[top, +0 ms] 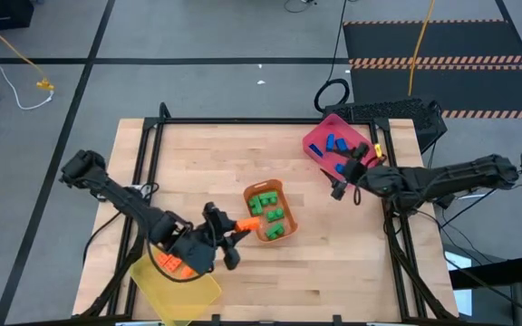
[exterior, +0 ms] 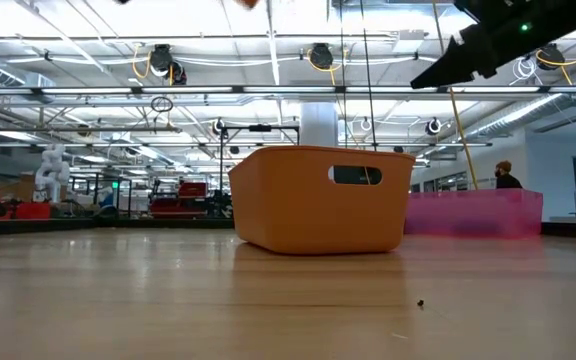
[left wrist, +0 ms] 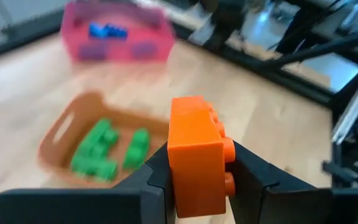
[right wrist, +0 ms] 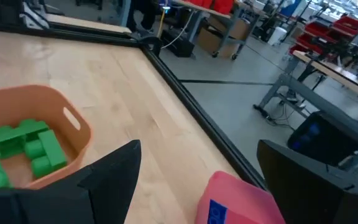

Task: Sort & place blocks by color
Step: Put the orange game piece into the yellow bin

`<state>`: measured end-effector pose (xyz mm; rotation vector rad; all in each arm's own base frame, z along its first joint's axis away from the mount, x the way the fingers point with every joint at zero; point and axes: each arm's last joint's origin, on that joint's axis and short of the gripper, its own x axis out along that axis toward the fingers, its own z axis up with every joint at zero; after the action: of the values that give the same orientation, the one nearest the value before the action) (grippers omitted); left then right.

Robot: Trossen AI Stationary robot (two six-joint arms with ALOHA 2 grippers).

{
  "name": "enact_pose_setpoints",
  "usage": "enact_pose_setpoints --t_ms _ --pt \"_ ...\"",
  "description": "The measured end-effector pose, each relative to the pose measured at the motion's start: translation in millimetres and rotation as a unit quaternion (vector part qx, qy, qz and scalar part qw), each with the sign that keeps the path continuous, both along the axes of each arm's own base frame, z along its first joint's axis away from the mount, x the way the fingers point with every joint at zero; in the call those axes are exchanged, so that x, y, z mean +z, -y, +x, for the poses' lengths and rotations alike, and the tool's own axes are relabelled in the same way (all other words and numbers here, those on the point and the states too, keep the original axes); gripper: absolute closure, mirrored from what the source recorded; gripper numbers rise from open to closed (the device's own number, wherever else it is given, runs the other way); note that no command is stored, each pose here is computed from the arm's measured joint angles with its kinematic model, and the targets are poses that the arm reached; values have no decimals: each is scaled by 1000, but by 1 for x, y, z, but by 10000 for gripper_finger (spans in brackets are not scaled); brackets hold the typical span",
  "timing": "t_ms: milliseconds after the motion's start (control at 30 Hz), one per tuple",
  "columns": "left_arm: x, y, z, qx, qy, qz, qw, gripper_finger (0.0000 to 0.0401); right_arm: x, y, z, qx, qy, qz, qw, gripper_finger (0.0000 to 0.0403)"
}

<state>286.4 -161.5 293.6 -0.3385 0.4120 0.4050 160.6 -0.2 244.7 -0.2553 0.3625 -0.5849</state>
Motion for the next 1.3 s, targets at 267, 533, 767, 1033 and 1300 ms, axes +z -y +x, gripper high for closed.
enact_pose_setpoints --t_ms 267,533,767,1033,1300 --pt "-6 13 -35 25 -58 -107 992 300 -5 -1 -10 41 30 42 998 90" --pt "-13 28 -51 32 -125 -257 958 300 1 -1 -10 48 54 30 997 90" --pt "-17 47 -70 17 -207 -348 914 300 1 -1 -11 48 51 29 997 90" --pt "-19 68 -96 0 -282 -395 875 300 3 -1 -14 49 59 29 997 90" --pt "-23 67 -106 48 -328 -408 850 299 3 -1 -14 48 61 30 997 90"
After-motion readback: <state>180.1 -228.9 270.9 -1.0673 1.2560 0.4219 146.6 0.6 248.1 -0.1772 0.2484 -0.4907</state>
